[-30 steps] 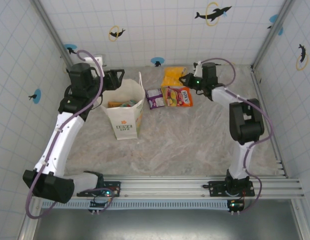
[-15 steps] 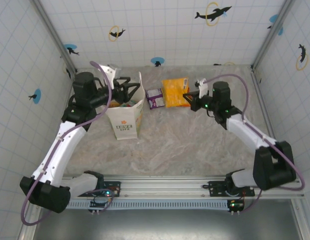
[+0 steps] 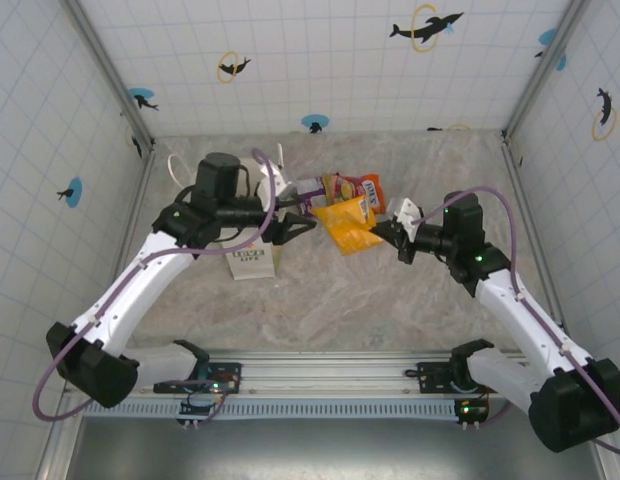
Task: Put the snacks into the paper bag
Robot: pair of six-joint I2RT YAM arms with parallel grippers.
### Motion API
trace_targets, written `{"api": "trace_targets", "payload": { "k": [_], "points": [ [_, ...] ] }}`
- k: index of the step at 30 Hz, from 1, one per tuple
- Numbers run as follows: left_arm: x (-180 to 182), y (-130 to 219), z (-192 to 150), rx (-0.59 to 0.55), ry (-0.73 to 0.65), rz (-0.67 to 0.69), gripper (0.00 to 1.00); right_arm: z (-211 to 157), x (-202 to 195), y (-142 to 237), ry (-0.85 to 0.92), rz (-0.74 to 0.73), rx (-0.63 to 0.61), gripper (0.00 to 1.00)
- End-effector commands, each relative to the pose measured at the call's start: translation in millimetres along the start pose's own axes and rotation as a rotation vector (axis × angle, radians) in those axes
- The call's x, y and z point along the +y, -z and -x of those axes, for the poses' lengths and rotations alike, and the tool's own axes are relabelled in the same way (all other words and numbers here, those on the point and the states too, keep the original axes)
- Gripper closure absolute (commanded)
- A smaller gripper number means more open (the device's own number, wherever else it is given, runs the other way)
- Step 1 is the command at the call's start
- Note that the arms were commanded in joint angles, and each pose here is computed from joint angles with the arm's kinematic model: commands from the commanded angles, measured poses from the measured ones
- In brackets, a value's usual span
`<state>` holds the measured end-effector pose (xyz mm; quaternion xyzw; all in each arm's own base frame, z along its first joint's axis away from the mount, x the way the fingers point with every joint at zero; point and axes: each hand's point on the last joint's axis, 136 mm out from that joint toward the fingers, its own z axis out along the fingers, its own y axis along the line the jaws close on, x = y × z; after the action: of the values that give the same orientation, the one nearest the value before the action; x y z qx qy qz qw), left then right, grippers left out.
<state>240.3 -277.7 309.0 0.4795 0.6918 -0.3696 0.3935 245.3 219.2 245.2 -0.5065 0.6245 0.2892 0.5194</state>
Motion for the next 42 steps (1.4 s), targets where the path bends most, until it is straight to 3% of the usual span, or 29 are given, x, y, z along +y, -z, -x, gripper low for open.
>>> {"api": "trace_targets", "payload": {
  "k": [1,17,26,29,34,38,42],
  "points": [
    [-12.9,-6.1,-16.3,0.104,-0.073,-0.041,0.27,-0.6,32.7,5.2,0.117,0.133,-0.024,1.0],
    [-36.5,-37.0,-50.0,0.292,-0.086,-0.156,0.28,10.0,61.7,-12.1,0.243,0.269,0.003,1.0],
    [-41.1,-43.8,-67.4,0.361,-0.051,-0.195,0.38,14.8,61.3,-17.3,0.274,0.261,-0.026,1.0],
    [-43.4,-44.4,-67.7,0.359,-0.05,-0.208,0.45,13.6,59.7,-19.5,0.279,0.249,-0.021,1.0],
    [-45.4,-44.6,-65.9,0.348,-0.041,-0.219,0.76,12.7,56.9,-22.3,0.286,0.225,-0.016,1.0],
    [-44.1,-43.0,-60.6,0.33,-0.057,-0.201,0.85,10.2,49.6,-23.4,0.273,0.172,-0.007,1.0],
    [-38.9,-40.7,-48.2,0.287,-0.068,-0.151,0.94,11.7,43.0,-22.0,0.254,0.117,-0.015,0.88]
  ]
}}
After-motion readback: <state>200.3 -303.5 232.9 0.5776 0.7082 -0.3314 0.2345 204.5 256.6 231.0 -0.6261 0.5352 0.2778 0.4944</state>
